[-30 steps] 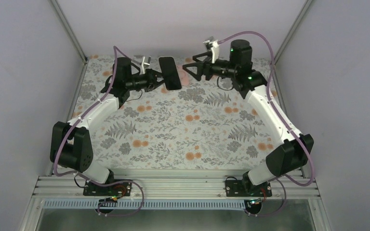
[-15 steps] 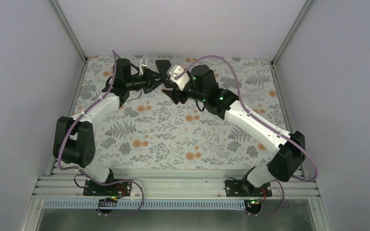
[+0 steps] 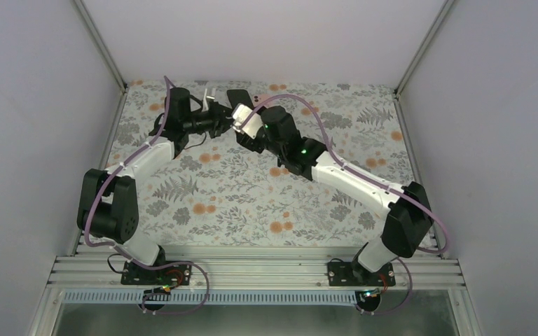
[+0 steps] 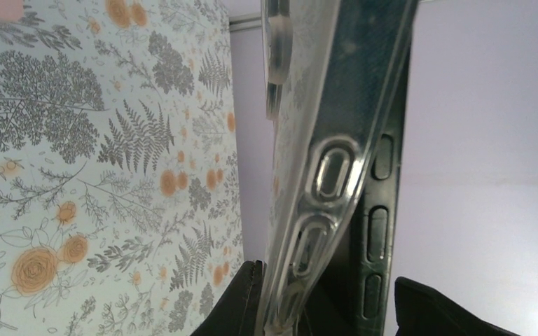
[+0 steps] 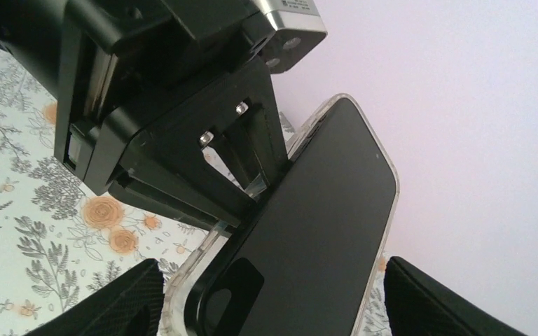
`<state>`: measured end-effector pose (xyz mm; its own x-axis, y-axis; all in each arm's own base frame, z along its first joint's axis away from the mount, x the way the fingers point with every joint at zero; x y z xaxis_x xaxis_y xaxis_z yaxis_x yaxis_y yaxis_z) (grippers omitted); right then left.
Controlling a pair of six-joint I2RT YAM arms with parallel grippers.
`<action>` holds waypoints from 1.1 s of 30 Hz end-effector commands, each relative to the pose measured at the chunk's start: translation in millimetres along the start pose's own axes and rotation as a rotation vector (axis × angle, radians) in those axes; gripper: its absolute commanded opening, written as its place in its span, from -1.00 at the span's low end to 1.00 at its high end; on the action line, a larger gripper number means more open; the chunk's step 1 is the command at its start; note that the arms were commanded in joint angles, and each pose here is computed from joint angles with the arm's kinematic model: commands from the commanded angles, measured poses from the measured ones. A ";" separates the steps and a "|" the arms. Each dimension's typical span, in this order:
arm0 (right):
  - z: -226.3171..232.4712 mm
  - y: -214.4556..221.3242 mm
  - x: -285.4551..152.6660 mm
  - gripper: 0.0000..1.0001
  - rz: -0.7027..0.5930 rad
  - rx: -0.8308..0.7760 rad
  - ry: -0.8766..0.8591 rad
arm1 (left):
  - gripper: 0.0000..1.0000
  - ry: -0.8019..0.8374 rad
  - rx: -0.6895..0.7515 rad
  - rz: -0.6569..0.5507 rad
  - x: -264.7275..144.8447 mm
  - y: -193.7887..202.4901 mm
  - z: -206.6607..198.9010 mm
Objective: Take the phone out of the phone case
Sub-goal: Remove the phone case from the phone.
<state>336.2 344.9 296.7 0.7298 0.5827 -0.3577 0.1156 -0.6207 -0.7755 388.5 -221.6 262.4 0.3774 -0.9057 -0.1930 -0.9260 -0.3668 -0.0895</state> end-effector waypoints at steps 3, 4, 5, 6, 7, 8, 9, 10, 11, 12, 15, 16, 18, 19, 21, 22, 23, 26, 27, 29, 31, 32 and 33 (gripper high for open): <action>-14.7 6.0 6.1 0.42 0.016 -0.071 0.143 | -0.95 0.071 0.060 0.010 -6.7 2.6 -22.6; -15.1 7.1 6.4 0.40 0.018 -0.079 0.150 | -0.95 0.071 0.061 0.008 -7.0 2.5 -22.9; -16.1 8.2 6.6 0.39 0.019 -0.083 0.159 | -0.95 0.071 0.059 0.010 -7.3 3.4 -22.4; -16.6 8.5 6.5 0.36 0.019 -0.083 0.166 | -0.95 0.072 0.063 0.010 -7.6 3.8 -22.6; -17.6 8.6 6.4 0.34 0.018 -0.083 0.172 | -0.95 0.073 0.065 0.009 -7.9 4.2 -23.4; -18.6 7.2 5.5 0.32 0.012 -0.084 0.178 | -0.95 0.070 0.065 0.007 -8.2 4.2 -22.5; -20.4 5.9 4.5 0.30 0.007 -0.082 0.187 | -0.95 0.070 0.067 0.008 -8.3 4.7 -22.2; -22.3 4.2 3.4 0.29 0.002 -0.084 0.193 | -0.95 0.069 0.066 0.007 -8.4 4.8 -21.3; -23.8 1.9 2.1 0.29 -0.006 -0.084 0.197 | -0.95 0.067 0.066 0.007 -8.4 5.1 -20.6; -25.7 -0.4 0.6 0.29 -0.013 -0.082 0.200 | -0.95 0.066 0.067 0.007 -8.5 5.3 -20.6; -25.2 -7.2 -2.2 0.29 -0.028 -0.070 0.174 | -0.95 0.063 0.066 0.008 -7.6 5.4 -18.6; -24.4 -8.6 -3.1 0.29 -0.031 -0.064 0.162 | -0.95 0.062 0.066 0.007 -7.6 5.0 -18.5; -22.7 -6.7 -1.5 0.28 -0.023 -0.065 0.152 | -0.95 0.062 0.066 0.006 -7.6 4.6 -18.6; -22.0 -4.2 0.1 0.27 -0.016 -0.071 0.156 | -0.95 0.063 0.067 0.005 -7.9 4.6 -19.1; -22.5 2.1 3.0 0.24 -0.003 -0.098 0.184 | -0.95 0.068 0.072 0.009 -7.7 5.5 -21.3; -23.1 6.1 4.0 0.21 0.003 -0.124 0.203 | -0.95 0.070 0.073 0.012 -7.8 5.7 -21.9; -24.9 9.8 4.9 0.19 0.007 -0.144 0.230 | -0.95 0.074 0.075 0.013 -8.1 6.4 -23.1; -29.2 23.4 6.7 0.15 0.031 -0.218 0.316 | -0.95 0.081 0.071 0.019 -8.6 8.2 -23.5; -30.4 25.9 6.9 0.14 0.037 -0.237 0.343 | -0.95 0.082 0.070 0.020 -8.7 8.4 -23.5; -33.3 30.0 8.1 0.14 0.044 -0.268 0.384 | -0.95 0.081 0.069 0.021 -8.1 8.3 -21.5; -33.5 31.2 8.3 0.15 0.039 -0.279 0.404 | -0.95 0.081 0.064 0.027 -7.2 8.8 -19.8; -33.4 31.9 8.4 0.16 0.035 -0.285 0.410 | -0.95 0.083 0.065 0.030 -6.3 9.4 -20.1; -33.8 32.4 8.4 0.17 0.031 -0.292 0.417 | -0.95 0.083 0.064 0.031 -6.3 9.9 -19.5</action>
<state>347.8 338.8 286.9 0.8539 0.4940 -0.1641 0.2924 -0.7160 -0.6339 388.8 -219.8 253.2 0.3950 -0.8971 -0.1980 -0.9186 -0.3873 -0.0781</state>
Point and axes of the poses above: each gripper's point midway between its finger pads, its own x axis out along the fingers, its own z axis along the line the jaws close on, y = z × x, the point moved 2 cm from there along -x, back along the fingers, and after that the axes turned 3 degrees about -x, right-handed, at the moved point
